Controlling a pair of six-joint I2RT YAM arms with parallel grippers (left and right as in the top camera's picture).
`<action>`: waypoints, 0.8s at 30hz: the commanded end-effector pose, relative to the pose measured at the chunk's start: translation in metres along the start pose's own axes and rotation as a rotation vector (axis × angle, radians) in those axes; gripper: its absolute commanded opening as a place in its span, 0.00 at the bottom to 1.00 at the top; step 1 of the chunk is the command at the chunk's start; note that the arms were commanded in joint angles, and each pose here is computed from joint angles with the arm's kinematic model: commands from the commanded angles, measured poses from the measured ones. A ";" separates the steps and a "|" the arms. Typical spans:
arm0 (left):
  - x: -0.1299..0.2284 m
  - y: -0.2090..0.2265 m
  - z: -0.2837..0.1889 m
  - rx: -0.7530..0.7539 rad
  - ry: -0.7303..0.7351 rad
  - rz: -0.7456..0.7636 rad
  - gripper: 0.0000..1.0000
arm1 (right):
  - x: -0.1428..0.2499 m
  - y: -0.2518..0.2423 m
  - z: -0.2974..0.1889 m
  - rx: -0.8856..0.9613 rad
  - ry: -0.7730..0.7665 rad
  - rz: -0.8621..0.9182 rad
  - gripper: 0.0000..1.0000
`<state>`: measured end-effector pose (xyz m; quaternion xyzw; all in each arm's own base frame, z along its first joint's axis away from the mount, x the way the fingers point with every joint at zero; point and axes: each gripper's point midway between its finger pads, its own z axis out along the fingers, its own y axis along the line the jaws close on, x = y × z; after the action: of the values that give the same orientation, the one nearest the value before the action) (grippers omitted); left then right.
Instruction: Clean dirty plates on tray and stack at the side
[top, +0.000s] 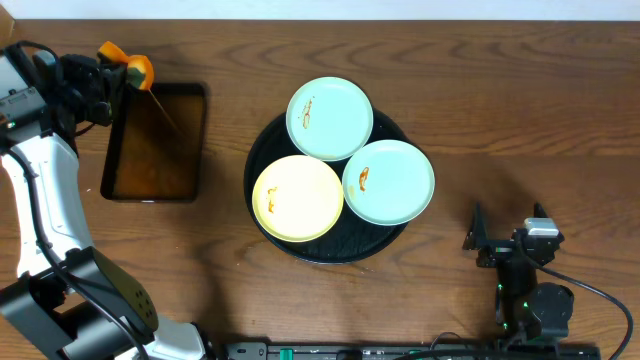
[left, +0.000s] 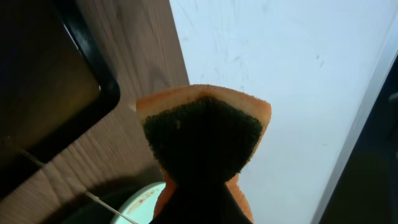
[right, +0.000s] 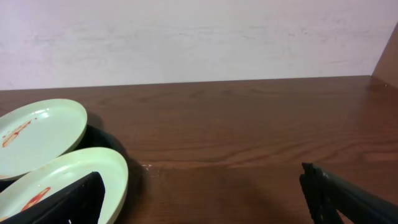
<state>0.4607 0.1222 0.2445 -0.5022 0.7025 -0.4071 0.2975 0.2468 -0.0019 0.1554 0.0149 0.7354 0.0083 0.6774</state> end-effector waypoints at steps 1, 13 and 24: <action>0.002 -0.008 -0.003 0.023 0.015 -0.054 0.08 | 0.001 -0.003 0.000 0.015 0.003 -0.011 0.99; 0.002 -0.008 -0.003 0.022 0.015 -0.054 0.08 | 0.001 -0.003 0.000 0.015 0.003 -0.011 0.99; 0.006 0.000 -0.003 -0.010 0.029 -0.083 0.07 | 0.001 -0.003 0.000 0.015 0.003 -0.011 0.99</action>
<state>0.4572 0.1203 0.2397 -0.5300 0.6883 -0.4135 0.2726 0.2468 -0.0019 0.1554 0.0149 0.7354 0.0083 0.6774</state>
